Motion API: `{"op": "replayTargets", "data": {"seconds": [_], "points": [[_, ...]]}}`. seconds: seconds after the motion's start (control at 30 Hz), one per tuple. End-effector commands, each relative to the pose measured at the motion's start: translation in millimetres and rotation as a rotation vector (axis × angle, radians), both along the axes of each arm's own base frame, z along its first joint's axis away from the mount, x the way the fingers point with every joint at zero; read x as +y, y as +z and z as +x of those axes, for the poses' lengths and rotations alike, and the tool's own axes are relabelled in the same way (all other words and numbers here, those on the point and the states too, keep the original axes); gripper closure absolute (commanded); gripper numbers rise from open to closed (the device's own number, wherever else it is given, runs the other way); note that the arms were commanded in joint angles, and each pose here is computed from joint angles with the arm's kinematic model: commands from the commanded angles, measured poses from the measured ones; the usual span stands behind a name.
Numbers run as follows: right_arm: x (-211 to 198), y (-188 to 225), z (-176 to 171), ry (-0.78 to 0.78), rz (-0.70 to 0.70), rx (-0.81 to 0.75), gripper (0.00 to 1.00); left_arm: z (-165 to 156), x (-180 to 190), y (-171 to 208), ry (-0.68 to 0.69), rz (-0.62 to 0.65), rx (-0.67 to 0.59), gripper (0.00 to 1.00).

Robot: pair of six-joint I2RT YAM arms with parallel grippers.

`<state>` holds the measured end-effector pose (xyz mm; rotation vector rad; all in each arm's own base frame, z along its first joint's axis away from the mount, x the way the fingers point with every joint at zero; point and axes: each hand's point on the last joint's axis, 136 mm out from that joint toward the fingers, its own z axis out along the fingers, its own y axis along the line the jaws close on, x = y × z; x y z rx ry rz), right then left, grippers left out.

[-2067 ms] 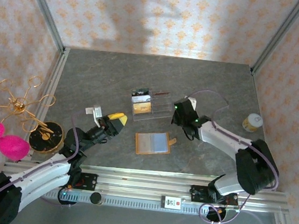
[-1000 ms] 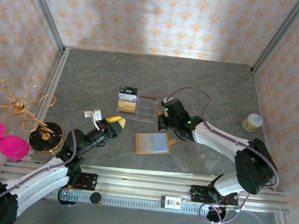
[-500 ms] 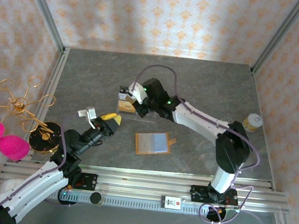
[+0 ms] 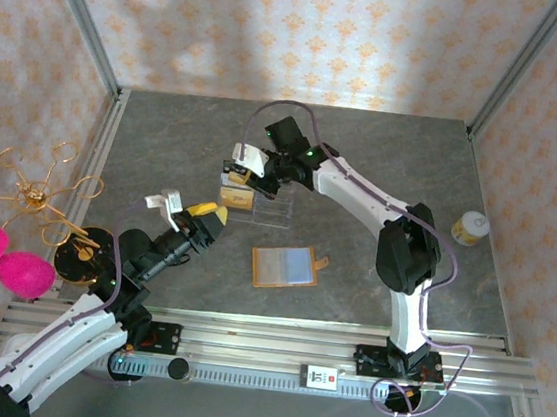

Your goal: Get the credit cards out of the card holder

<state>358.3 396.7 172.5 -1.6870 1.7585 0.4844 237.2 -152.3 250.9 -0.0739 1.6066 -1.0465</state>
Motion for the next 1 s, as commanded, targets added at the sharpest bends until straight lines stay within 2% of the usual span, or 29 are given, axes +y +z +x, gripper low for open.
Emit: {"op": "replayTargets", "data": {"seconds": [0.0,0.33,0.97], "points": [[4,-14,-5,0.087,-0.034,0.024,1.0,6,9,11,0.062,0.057,-0.027,0.5],[16,-32,20,0.015,-0.021,-0.004,1.0,14,10,9,0.09,0.125,-0.028,0.49],[28,-68,24,-0.027,-0.111,-0.018,1.0,14,10,5,0.083,0.129,-0.027,0.49]]}}
